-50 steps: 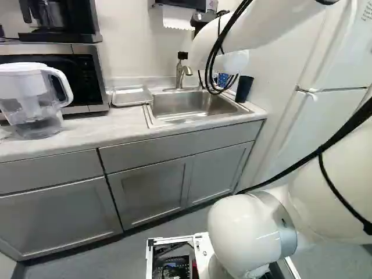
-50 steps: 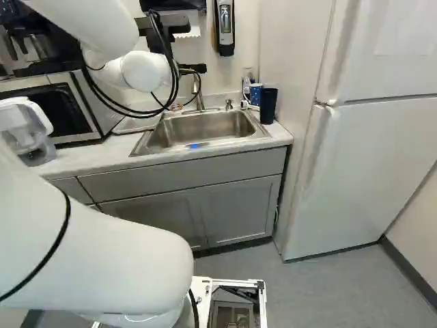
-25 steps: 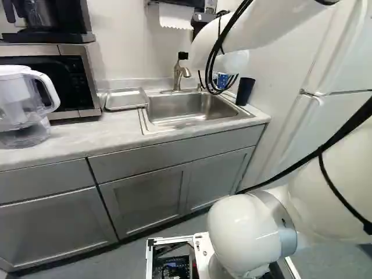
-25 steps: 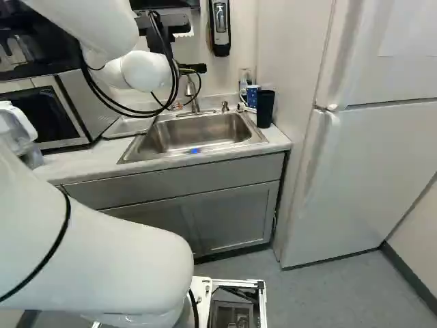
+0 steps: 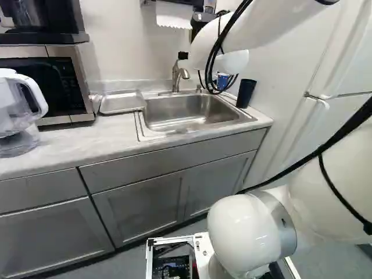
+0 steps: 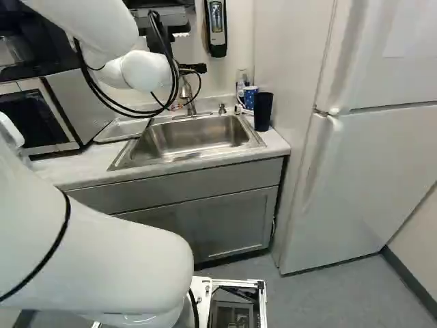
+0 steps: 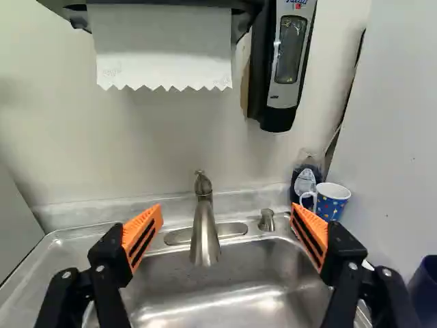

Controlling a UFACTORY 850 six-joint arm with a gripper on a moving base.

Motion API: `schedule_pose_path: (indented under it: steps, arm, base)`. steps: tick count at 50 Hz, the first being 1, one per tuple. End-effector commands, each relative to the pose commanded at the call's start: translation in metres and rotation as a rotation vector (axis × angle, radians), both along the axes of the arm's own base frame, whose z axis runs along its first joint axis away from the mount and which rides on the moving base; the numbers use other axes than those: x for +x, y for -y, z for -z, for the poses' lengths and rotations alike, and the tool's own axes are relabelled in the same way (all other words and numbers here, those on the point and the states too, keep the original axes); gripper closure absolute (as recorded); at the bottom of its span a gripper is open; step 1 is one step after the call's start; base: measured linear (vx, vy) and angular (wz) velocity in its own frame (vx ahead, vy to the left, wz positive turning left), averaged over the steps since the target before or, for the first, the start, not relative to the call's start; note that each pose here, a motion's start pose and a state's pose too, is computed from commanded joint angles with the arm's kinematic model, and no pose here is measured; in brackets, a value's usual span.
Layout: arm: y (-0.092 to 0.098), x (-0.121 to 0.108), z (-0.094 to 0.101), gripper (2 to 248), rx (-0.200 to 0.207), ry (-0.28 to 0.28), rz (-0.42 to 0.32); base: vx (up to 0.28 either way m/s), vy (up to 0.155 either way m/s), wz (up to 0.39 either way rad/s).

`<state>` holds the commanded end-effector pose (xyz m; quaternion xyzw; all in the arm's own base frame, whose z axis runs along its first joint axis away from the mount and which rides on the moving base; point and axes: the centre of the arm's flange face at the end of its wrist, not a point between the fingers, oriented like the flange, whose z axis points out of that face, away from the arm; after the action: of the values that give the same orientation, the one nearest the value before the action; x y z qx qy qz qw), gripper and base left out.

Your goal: Rinse the cup and place it in the tray

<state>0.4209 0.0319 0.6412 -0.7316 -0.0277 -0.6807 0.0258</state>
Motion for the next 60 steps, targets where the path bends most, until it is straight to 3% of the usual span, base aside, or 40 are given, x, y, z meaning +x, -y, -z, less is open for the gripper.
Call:
schedule_pose_path:
  steps: [60]
  arm:
    - [0.0012, 0.0028, -0.0002, 3, 0.0, -0.001, 0.003]
  base:
    - [0.0, 0.0, 0.0]
